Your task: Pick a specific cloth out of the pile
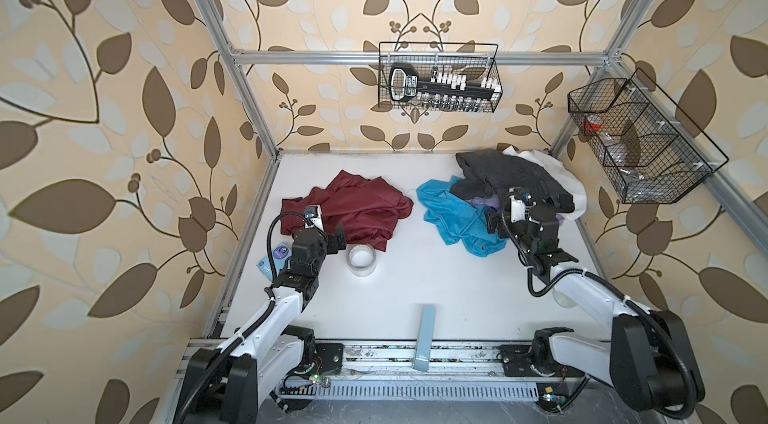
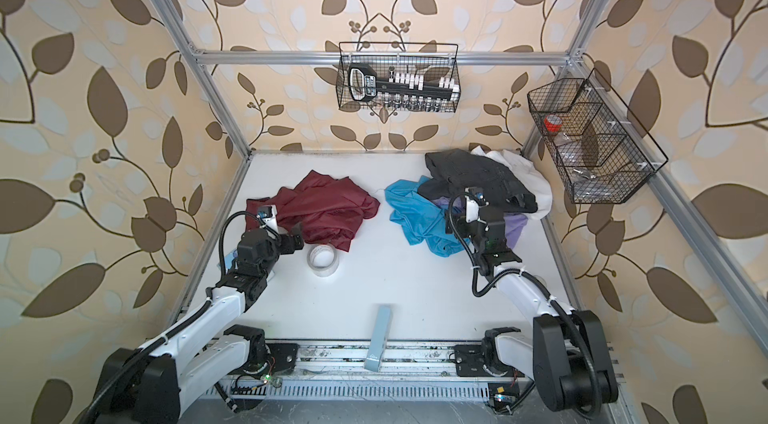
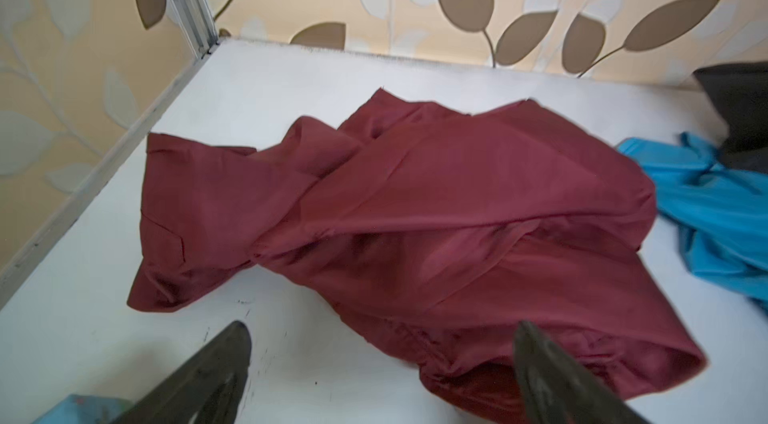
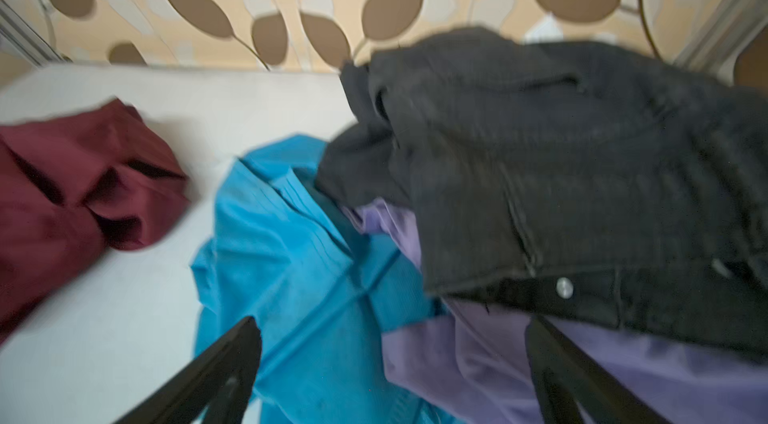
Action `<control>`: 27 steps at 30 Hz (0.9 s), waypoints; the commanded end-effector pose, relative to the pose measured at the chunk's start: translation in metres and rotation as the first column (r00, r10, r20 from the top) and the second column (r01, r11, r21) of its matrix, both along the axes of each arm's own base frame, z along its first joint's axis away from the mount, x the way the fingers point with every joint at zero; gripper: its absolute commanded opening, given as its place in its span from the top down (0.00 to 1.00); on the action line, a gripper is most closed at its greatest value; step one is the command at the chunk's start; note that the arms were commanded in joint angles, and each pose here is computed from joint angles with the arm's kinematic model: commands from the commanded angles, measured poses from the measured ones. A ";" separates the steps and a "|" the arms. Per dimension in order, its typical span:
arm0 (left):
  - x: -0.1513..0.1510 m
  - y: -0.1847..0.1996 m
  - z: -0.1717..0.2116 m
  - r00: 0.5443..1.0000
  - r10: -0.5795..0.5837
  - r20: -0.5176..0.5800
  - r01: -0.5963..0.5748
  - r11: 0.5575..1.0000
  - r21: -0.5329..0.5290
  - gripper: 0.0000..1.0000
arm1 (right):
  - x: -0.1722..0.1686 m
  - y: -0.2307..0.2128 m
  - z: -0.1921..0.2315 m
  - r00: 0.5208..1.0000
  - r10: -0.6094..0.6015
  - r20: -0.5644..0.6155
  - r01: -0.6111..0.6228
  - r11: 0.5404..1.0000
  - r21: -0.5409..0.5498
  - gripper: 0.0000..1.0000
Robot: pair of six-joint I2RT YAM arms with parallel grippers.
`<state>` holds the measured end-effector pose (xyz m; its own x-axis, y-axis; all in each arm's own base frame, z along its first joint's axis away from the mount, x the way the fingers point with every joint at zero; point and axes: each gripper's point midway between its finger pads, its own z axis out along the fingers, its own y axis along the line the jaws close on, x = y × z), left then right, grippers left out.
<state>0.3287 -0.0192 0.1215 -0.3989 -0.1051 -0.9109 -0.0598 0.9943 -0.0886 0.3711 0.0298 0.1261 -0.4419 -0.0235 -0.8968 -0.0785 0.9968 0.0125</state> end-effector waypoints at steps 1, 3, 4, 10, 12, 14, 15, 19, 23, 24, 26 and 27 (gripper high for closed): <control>0.020 0.003 0.033 0.980 0.015 0.197 -0.021 0.999 0.026 0.02 | 0.016 -0.021 0.014 0.989 -0.073 0.127 0.077 0.996 -0.032 0.01; 0.020 0.002 0.034 0.981 0.005 0.193 -0.011 1.000 0.028 0.02 | 0.015 -0.028 0.006 0.984 -0.101 0.150 0.103 0.995 -0.006 0.01; 0.019 0.002 0.036 0.977 -0.001 0.212 -0.006 1.000 0.029 0.01 | 0.013 -0.030 0.003 0.980 -0.106 0.169 0.107 0.994 0.005 0.01; 0.018 0.003 0.037 0.975 0.002 0.222 -0.007 1.000 0.021 0.01 | 0.001 -0.037 0.004 0.955 -0.128 0.268 0.137 0.991 -0.012 0.01; 0.017 0.006 0.036 0.975 0.016 0.222 -0.019 1.000 0.013 0.01 | -0.004 -0.044 -0.003 0.944 -0.161 0.287 0.165 0.986 0.009 0.01; 0.017 0.009 0.036 0.974 0.028 0.224 -0.030 1.000 0.007 0.01 | -0.006 -0.045 -0.001 0.926 -0.165 0.339 0.169 0.985 0.017 0.00; 0.016 0.009 0.037 0.973 0.029 0.230 -0.032 0.999 0.007 0.01 | -0.005 -0.045 -0.003 0.933 -0.164 0.319 0.168 0.986 0.016 0.00; 0.014 0.010 0.038 0.970 0.038 0.241 -0.039 0.999 -0.001 0.01 | 0.001 -0.047 -0.011 0.949 -0.167 0.267 0.168 0.986 0.018 0.01; 0.011 0.008 0.031 0.981 0.028 0.190 -0.027 1.000 -0.003 0.01 | 0.001 -0.047 -0.011 0.949 -0.167 0.267 0.167 0.986 0.021 0.00; 0.009 0.011 0.029 0.982 0.044 0.183 -0.044 0.999 -0.007 0.01 | 0.001 -0.047 -0.011 0.949 -0.167 0.267 0.168 0.986 0.021 0.00; 0.001 0.025 0.029 0.972 0.118 0.202 -0.122 0.993 0.005 0.01 | 0.001 -0.047 -0.010 0.949 -0.166 0.267 0.166 0.986 0.022 0.00; -0.001 0.031 0.029 0.967 0.147 0.210 -0.153 0.988 0.011 0.01 | 0.001 -0.047 -0.011 0.949 -0.167 0.266 0.167 0.986 0.023 0.00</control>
